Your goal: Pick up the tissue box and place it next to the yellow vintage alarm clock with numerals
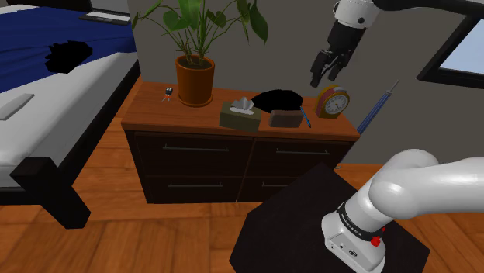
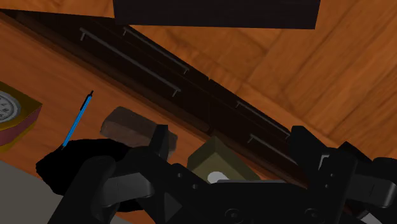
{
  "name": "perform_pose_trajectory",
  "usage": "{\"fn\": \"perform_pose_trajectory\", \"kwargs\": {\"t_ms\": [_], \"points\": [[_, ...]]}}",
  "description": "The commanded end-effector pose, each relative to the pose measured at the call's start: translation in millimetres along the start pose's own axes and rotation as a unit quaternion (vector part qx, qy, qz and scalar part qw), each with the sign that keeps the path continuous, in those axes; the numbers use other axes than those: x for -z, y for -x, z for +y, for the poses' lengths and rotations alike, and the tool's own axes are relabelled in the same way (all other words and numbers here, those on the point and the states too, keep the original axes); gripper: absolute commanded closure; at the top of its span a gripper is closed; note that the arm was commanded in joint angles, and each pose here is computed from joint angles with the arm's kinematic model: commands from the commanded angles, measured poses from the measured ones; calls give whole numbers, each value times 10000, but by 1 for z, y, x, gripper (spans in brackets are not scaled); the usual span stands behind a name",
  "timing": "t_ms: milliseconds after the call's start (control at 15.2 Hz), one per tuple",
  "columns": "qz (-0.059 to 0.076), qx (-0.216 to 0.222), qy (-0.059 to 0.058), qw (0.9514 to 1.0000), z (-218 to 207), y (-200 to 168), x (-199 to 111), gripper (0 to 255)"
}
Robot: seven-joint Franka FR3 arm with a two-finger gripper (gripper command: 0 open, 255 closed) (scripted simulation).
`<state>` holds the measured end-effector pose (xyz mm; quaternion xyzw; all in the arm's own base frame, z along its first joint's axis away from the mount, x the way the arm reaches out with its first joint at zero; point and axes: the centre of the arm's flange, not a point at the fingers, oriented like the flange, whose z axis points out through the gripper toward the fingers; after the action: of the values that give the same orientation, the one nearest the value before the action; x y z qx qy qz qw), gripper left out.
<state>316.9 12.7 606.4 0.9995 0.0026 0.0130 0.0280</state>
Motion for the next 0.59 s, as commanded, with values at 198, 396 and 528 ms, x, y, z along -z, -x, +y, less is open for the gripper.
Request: {"fn": "perform_pose_trajectory", "kwargs": {"t_ms": [198,396,528], "points": [[-92,333,307,9989,-13,-36,-21,0],[-183,665,613,9957,-27,-71,-44,0],[-244,886,816,9924,-37,-93,-60,0]]}}
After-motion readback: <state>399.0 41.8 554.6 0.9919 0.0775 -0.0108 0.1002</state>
